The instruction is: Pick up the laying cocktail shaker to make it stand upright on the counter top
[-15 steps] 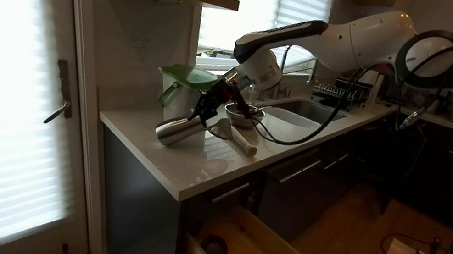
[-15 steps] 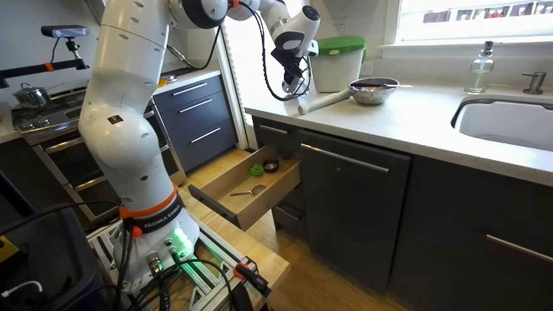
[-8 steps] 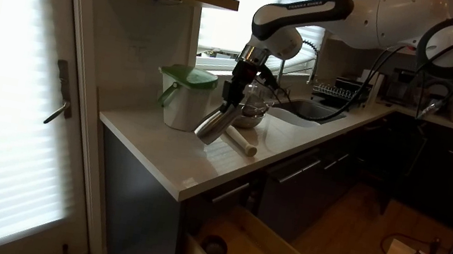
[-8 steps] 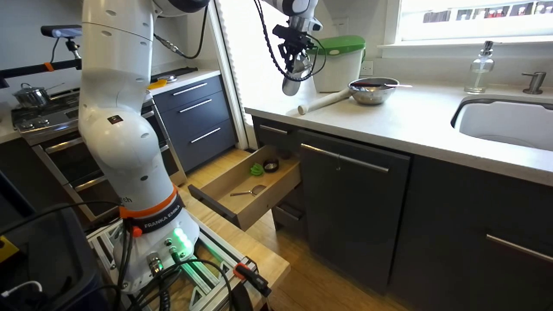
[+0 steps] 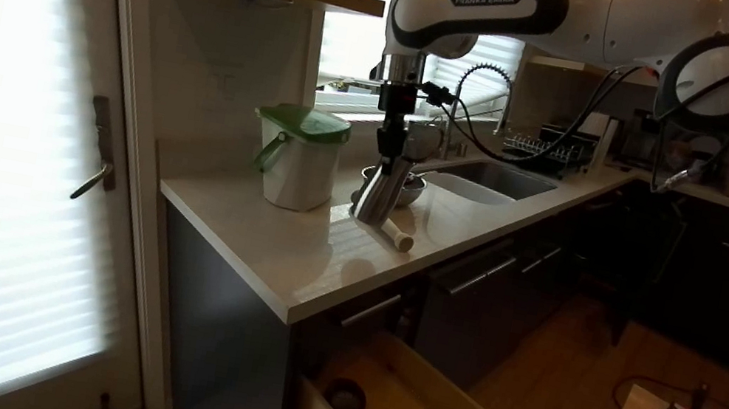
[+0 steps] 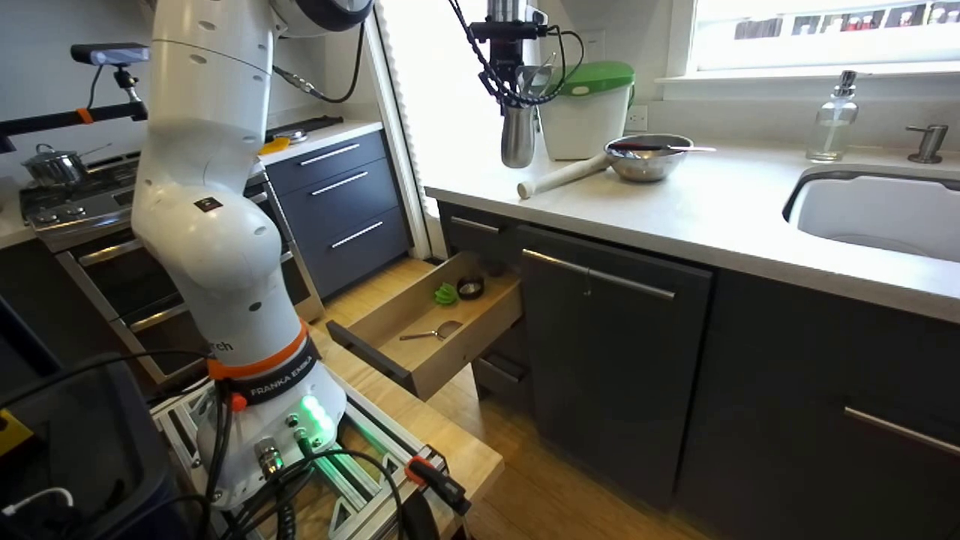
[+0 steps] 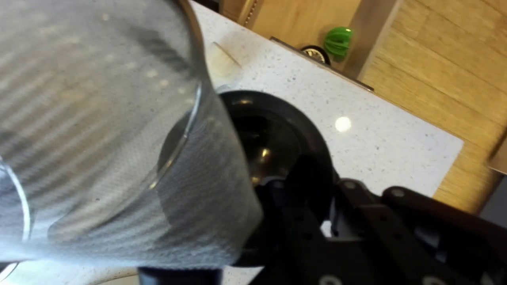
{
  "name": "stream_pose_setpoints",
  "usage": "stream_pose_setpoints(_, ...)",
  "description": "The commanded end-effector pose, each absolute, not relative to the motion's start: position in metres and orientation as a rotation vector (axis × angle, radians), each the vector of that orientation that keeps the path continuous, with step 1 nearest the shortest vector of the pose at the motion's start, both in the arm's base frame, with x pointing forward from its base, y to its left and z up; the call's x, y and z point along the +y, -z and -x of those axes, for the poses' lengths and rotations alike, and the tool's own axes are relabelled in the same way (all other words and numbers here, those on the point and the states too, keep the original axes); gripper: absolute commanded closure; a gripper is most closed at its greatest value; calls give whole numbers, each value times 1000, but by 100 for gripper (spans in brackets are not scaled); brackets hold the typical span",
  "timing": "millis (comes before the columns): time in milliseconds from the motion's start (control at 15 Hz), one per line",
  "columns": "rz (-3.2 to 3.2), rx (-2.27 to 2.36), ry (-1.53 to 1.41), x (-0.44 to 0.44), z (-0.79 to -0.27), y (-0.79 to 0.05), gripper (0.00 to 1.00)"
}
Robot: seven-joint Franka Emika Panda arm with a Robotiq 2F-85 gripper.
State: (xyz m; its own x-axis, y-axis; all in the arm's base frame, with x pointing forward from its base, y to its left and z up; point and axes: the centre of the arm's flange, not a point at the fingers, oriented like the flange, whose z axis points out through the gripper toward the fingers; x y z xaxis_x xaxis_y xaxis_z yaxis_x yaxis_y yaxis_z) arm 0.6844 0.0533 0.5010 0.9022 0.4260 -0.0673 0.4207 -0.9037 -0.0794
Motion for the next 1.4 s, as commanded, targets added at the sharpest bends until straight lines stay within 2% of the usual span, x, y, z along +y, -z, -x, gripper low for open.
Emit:
stream_pose_setpoints(0,3134,-857,-187,89,-710,-481,98)
stream_pose_setpoints(400,3199,-974,-31,124,-721,-463,98)
stream_pose_setpoints(467,3191,-997,-103,124,-712,-456,98)
stream_pose_setpoints(533,3190,-999,-92,125,-713,-455,92)
stream_pose_setpoints(867,3190,-999,-98,125,-714,-453,92)
stream_pose_setpoints(933,3190,-999,-98,125,-714,-453,98)
stream_pose_setpoints(1333,3149,-999,-177,124,-718,-445,98)
